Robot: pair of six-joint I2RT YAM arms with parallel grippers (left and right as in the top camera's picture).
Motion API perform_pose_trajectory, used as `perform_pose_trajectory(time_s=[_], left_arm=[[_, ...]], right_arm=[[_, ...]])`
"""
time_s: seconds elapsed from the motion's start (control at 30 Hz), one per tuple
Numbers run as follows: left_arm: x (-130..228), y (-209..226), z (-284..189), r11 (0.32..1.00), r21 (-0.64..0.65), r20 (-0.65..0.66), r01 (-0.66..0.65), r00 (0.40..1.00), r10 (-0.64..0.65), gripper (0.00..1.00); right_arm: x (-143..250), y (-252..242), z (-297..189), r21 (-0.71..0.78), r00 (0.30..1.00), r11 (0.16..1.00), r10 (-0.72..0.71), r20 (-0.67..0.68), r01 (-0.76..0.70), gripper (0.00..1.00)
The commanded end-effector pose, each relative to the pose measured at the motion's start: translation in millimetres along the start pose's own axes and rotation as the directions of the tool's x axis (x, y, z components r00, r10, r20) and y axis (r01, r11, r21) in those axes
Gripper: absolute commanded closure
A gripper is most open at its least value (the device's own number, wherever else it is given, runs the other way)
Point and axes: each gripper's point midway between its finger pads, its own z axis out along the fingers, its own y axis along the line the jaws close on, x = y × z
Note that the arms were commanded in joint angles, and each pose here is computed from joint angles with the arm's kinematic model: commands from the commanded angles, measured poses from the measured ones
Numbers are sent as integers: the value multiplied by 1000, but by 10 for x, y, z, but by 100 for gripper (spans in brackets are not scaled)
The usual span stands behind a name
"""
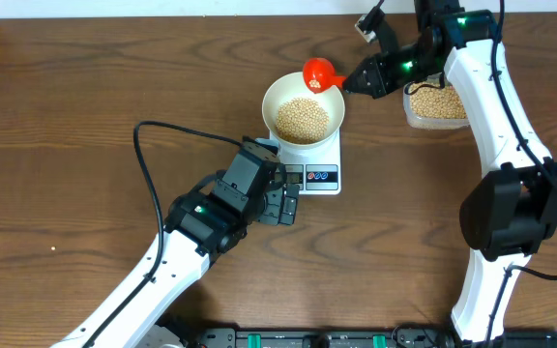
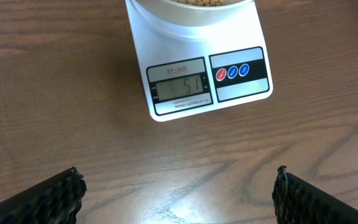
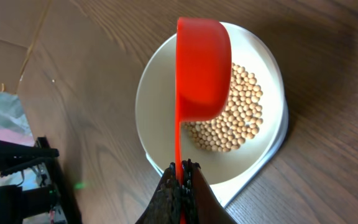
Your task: Scoop item into bowl and weigh 50g on scale
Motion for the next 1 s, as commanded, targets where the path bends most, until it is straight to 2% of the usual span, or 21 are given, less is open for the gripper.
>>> perform_pose_trajectory(time_s=[0.0, 0.57, 0.8, 0.97], left_arm=[[30, 31, 15, 1000, -15, -6, 0, 1000, 0, 2], [30, 31, 15, 1000, -15, -6, 0, 1000, 0, 2], [30, 31, 15, 1000, -15, -6, 0, 1000, 0, 2], [30, 31, 15, 1000, -15, -6, 0, 1000, 0, 1]], right_arm=[[-112, 172, -134, -37, 998, 998, -52, 46, 54, 99], [-129, 142, -244, -28, 996, 998, -60, 67, 62, 99], [-122, -68, -970, 49, 984, 999, -17, 176, 9, 99], [164, -504, -1685, 231, 969, 963, 87, 230, -141, 99]])
